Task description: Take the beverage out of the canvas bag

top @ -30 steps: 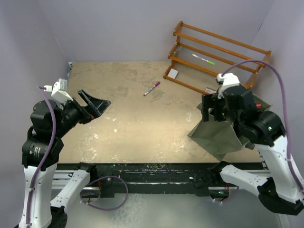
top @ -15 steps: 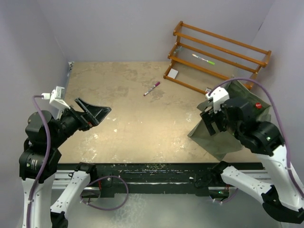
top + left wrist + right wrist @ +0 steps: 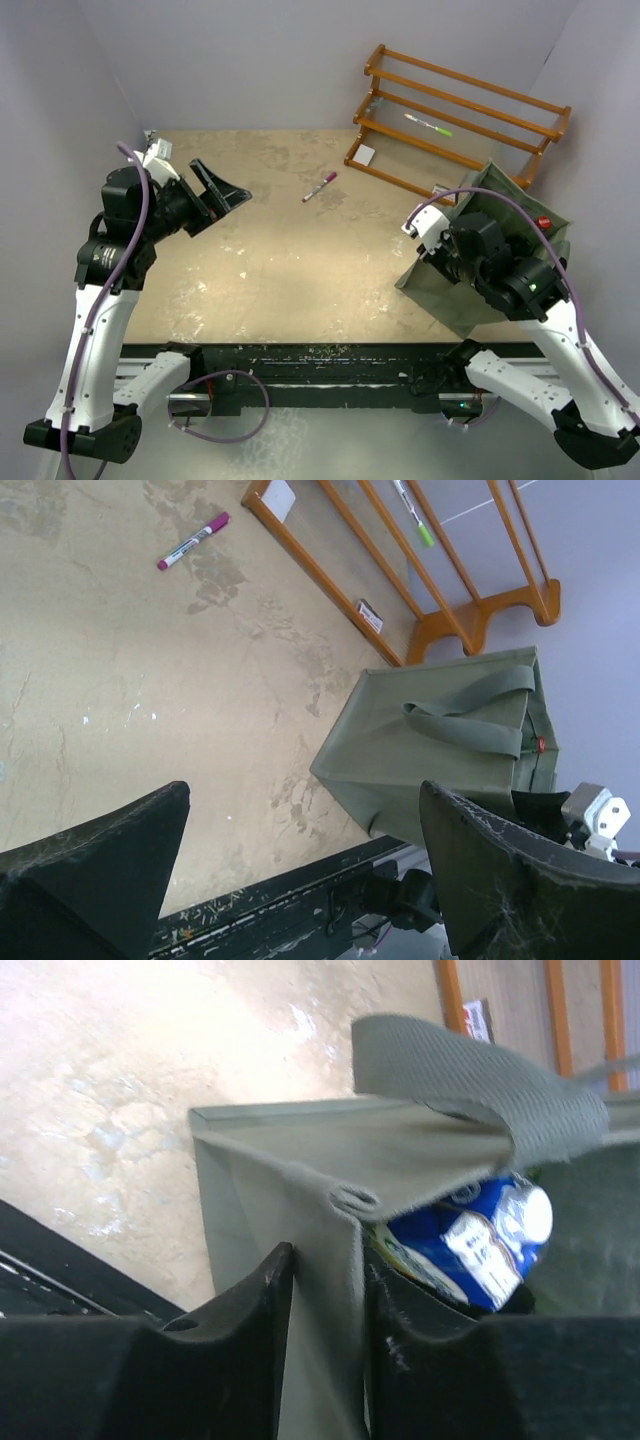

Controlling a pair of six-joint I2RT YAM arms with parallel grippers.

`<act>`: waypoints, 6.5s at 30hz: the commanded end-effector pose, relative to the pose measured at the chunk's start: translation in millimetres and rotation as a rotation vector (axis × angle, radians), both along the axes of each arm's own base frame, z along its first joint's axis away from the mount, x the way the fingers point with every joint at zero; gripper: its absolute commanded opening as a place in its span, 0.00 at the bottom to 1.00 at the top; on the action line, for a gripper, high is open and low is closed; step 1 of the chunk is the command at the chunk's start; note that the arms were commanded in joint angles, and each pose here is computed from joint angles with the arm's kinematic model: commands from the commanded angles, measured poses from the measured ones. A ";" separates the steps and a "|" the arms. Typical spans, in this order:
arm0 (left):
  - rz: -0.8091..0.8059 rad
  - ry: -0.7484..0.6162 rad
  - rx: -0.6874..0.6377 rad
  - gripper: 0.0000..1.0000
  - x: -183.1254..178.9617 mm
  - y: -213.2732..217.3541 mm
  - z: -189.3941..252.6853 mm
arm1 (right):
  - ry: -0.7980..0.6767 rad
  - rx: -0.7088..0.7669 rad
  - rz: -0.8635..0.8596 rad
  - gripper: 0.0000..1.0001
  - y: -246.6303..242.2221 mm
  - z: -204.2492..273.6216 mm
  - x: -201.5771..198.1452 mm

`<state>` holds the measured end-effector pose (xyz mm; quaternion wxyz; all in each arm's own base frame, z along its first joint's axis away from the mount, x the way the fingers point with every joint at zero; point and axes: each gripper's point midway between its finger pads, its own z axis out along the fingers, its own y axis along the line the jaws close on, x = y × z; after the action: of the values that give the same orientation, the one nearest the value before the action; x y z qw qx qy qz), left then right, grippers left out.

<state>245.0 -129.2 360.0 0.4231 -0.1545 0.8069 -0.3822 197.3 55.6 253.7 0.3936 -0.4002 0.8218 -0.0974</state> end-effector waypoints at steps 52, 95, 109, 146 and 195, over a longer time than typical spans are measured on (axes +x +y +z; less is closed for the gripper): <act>-0.107 -0.147 0.097 0.99 46.0 -12.1 28.2 | 0.277 1.111 0.408 0.00 304.8 153.6 70.6; -0.616 -0.447 -0.020 0.99 29.3 -175.0 94.2 | 0.076 0.807 -0.196 0.90 129.0 118.5 24.2; -0.816 -0.552 0.106 0.99 0.9 -310.3 44.5 | -0.241 0.666 -0.885 0.86 -7.8 106.7 26.7; -0.637 -0.579 0.314 0.60 92.6 -406.8 -80.2 | -0.223 0.767 -0.851 0.25 -8.3 53.5 22.9; -0.320 -0.724 0.003 0.00 81.1 -319.2 180.8 | -0.296 0.713 -0.807 0.28 -13.6 63.9 31.9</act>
<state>338.6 -496.9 376.2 0.5207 0.2152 0.7422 -0.3628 221.3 45.3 306.1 0.5253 0.1099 0.8438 -0.0056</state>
